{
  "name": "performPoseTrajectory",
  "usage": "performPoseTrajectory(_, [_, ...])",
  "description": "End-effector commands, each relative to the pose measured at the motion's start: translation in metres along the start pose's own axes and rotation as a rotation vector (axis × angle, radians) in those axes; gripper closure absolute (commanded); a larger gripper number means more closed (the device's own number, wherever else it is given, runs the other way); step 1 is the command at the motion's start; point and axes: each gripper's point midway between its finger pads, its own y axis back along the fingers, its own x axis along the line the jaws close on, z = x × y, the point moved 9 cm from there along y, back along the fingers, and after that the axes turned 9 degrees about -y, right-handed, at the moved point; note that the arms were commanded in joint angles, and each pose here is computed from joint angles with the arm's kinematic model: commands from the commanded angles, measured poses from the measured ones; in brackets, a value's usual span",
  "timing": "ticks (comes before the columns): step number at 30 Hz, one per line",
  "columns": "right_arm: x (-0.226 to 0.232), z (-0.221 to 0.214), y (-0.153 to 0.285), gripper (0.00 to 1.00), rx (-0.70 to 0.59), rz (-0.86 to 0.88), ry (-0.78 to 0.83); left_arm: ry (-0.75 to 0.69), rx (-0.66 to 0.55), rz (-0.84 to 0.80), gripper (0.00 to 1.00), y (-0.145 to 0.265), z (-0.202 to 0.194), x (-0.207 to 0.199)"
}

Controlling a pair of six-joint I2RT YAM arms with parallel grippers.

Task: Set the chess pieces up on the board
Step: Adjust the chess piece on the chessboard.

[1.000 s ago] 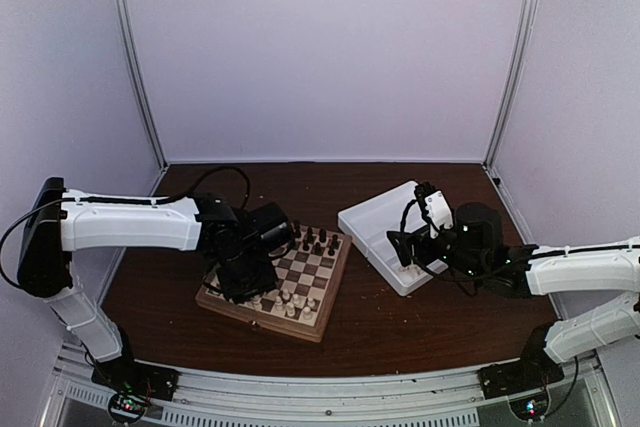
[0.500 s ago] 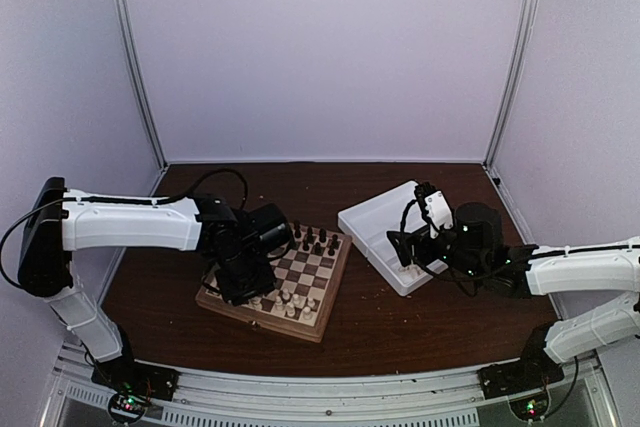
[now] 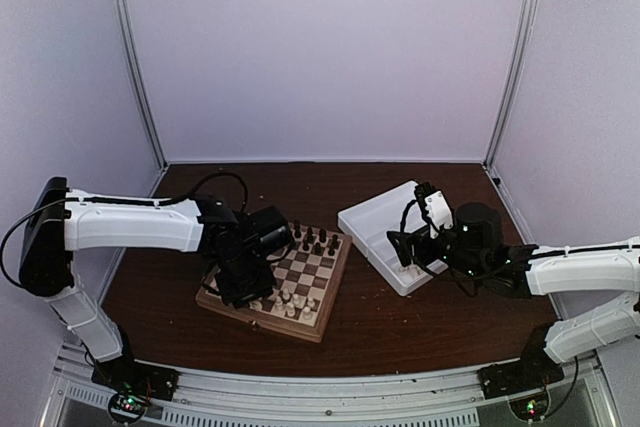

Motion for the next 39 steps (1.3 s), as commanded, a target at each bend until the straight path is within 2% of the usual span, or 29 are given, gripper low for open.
performPoseTrajectory(1, [-0.0010,0.0069,0.0025,0.00,-0.025,-0.009,-0.011,0.008,0.009,0.020,0.68,-0.0057,0.0003,0.0007])
performPoseTrajectory(5, [-0.0010,0.0070,0.0027,0.00,-0.026,-0.010,-0.011,0.014,0.007,0.028,0.72,-0.0069,0.0000,0.0025])
performPoseTrajectory(23, [-0.0011,0.0077,0.0038,0.00,-0.028,-0.009,-0.011,0.013,-0.010,0.034,0.74,-0.0075,0.0041,0.0026])
performPoseTrajectory(26, [-0.0012,0.0080,0.0034,0.00,-0.028,-0.009,-0.012,0.013,-0.010,0.034,0.78,-0.0075,0.0039,0.0025])
performPoseTrajectory(39, [-0.0009,0.0074,0.0026,0.00,-0.025,-0.010,-0.009,0.002,0.010,0.018,0.83,-0.0058,0.0032,-0.0010])
